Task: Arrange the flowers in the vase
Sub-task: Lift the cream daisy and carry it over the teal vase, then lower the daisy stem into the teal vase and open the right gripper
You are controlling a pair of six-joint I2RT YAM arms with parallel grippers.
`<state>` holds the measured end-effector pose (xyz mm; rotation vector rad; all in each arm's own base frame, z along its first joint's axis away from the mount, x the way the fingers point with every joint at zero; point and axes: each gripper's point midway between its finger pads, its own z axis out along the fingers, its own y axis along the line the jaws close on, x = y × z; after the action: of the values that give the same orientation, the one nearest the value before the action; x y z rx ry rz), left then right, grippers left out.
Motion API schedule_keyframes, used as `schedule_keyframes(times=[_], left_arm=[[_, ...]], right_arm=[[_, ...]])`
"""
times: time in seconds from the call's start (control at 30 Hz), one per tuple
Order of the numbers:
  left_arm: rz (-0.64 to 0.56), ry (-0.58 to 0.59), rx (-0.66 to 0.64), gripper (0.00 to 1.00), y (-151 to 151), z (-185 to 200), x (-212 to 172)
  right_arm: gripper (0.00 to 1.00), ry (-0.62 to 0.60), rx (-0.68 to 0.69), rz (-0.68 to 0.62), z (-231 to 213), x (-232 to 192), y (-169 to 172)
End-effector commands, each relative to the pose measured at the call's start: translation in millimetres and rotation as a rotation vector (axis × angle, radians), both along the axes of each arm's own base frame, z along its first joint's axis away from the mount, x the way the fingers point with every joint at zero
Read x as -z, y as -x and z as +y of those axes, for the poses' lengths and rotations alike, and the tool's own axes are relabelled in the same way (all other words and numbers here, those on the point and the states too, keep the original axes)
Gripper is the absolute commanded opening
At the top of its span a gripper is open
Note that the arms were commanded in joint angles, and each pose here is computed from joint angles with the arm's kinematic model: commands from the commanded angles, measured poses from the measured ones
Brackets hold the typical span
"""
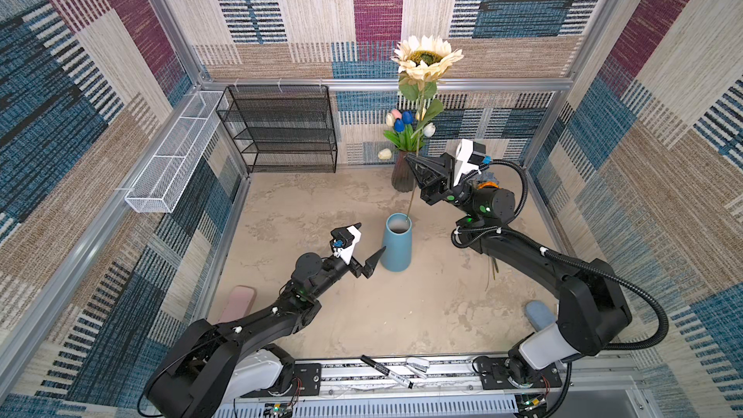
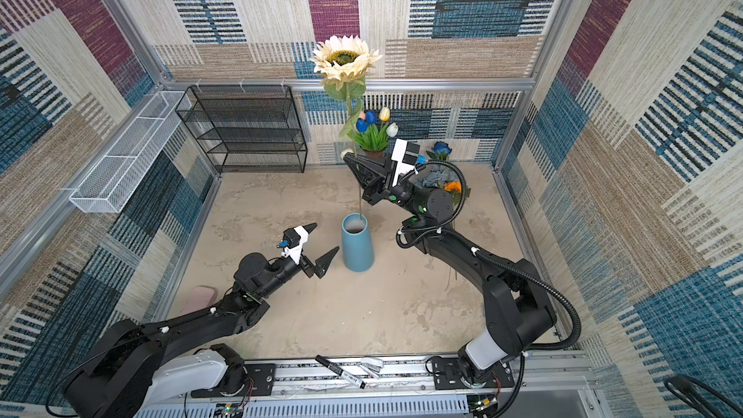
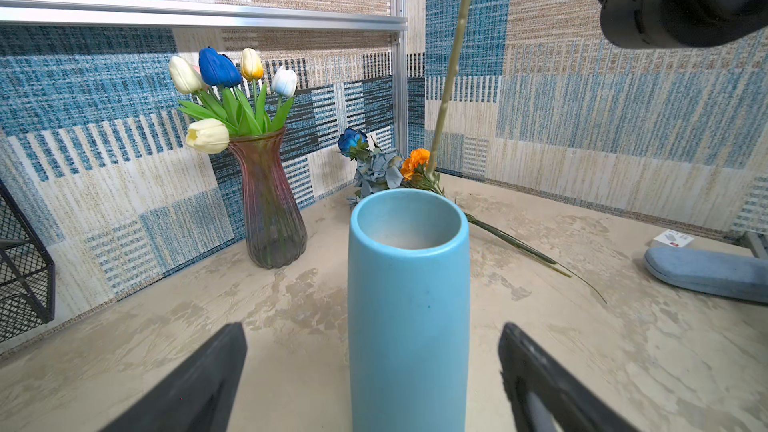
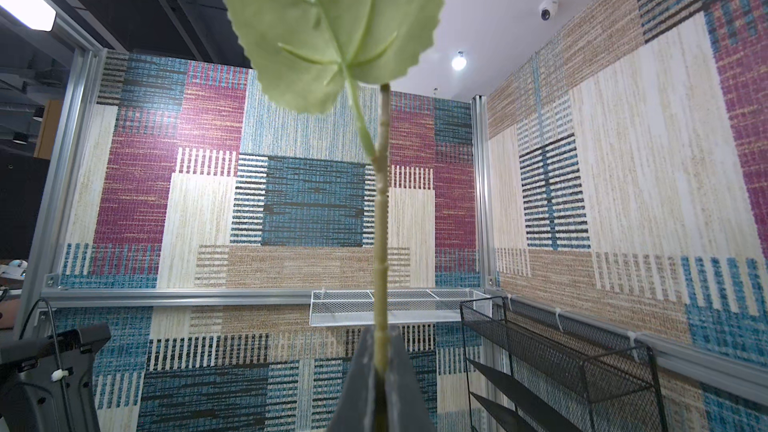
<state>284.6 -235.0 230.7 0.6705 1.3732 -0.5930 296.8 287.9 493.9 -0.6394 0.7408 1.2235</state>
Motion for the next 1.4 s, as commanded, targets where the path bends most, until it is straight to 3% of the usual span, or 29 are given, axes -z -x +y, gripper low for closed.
schedule_keyframes(times=[0.0,0.23,0.47,0.7,0.87,0.93,1.07,1.2,1.37], left_arm=[[-0.035,0.005,0.000,0.97,0.0,-0.2,-8.3],[-0.041,-0.004,0.001,0.97,-2.7,-2.2,-6.4],[-0.027,-0.021,0.003,0.97,-3.7,-3.2,-1.9],[-0.036,-0.036,0.002,0.96,-9.5,-6.9,-4.0],[-0.031,-0.042,0.008,0.96,-13.6,-10.8,-2.2],[-0.033,-0.039,0.004,0.96,-14.6,-10.7,-1.7],[-0.037,-0.039,0.006,0.96,-15.2,-11.5,-4.1],[-0.042,-0.042,0.006,0.96,-15.2,-11.6,-5.4],[-0.046,-0.053,0.001,0.96,-17.5,-12.2,-5.4]], right_arm=[[0.00,-0.030,-0.010,-0.002,1.2,-6.2,-2.6],[0.00,0.024,-0.006,0.014,17.6,39.5,-21.3],[0.00,0.171,-0.038,-0.009,26.8,100.5,-3.0],[0.05,0.286,0.053,0.047,20.5,148.5,0.8],[0.19,0.321,0.112,0.103,17.2,168.5,-7.8],[0.29,0.336,0.139,0.119,16.0,172.7,-11.9],[0.33,0.348,0.197,0.129,10.5,173.6,-16.2],[0.51,0.368,0.275,0.163,4.7,173.8,-27.8],[0.58,0.392,0.361,0.212,-1.7,171.0,-43.0]])
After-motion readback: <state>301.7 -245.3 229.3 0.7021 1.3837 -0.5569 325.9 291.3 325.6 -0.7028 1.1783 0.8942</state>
